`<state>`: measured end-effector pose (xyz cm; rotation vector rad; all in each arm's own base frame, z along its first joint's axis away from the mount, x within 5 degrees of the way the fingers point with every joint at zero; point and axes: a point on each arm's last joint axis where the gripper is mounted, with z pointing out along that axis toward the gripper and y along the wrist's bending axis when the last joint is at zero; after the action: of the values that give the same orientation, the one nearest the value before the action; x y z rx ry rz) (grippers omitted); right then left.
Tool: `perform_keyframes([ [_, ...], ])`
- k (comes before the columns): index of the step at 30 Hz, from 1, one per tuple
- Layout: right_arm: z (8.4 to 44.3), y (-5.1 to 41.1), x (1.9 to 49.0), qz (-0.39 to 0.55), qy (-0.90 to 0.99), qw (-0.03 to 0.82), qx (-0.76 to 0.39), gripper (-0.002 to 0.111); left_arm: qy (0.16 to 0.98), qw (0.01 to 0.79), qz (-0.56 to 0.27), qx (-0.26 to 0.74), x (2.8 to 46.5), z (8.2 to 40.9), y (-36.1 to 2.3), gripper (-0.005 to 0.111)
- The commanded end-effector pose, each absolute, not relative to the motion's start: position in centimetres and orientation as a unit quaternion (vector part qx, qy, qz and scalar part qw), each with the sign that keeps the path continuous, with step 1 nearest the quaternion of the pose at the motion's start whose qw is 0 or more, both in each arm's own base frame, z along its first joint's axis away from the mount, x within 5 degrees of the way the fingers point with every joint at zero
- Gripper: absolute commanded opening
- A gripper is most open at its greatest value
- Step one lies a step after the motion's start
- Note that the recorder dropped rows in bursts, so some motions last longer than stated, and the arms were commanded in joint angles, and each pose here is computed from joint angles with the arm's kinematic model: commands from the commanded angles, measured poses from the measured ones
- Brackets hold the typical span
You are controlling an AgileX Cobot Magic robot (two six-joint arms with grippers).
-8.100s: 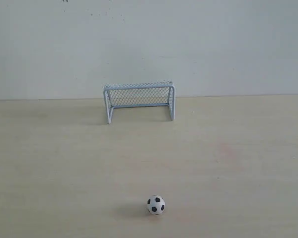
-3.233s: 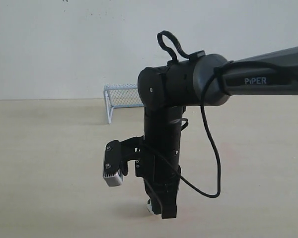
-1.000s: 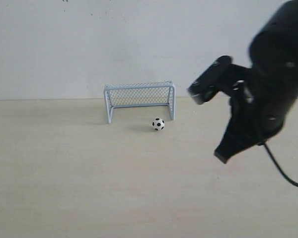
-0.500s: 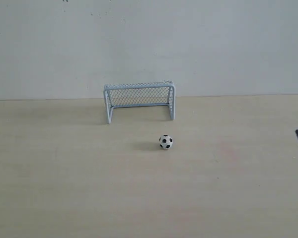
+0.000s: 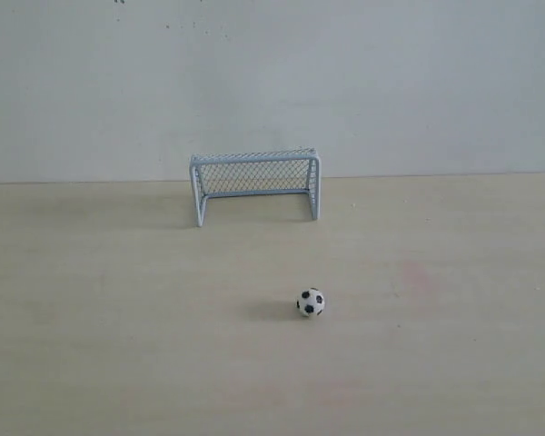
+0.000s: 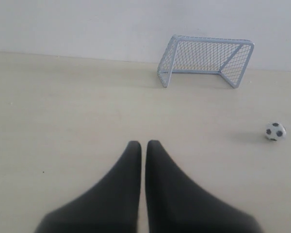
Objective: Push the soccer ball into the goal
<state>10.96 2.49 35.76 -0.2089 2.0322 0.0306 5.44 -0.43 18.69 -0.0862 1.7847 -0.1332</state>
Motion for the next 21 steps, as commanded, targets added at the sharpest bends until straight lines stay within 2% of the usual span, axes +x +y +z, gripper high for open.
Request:
perform_keyframes([
  [1, 35.9, 2.3, 10.7, 0.014, 0.843, 0.531, -0.083, 0.0, 0.777, 0.626, -0.054, -0.036, 5.4, 18.6, -0.4, 0.004],
  [12, 36.1, 2.0, 10.2, 0.017, 0.839, 0.538, -0.08, 0.0, 0.777, 0.626, -0.054, -0.036, 5.4, 18.6, -0.4, 0.004],
  [21, 37.7, -0.9, 5.7, 0.007, 0.786, 0.618, -0.005, 0.0, 0.777, 0.626, -0.054, -0.036, 5.4, 18.6, -0.4, 0.004],
])
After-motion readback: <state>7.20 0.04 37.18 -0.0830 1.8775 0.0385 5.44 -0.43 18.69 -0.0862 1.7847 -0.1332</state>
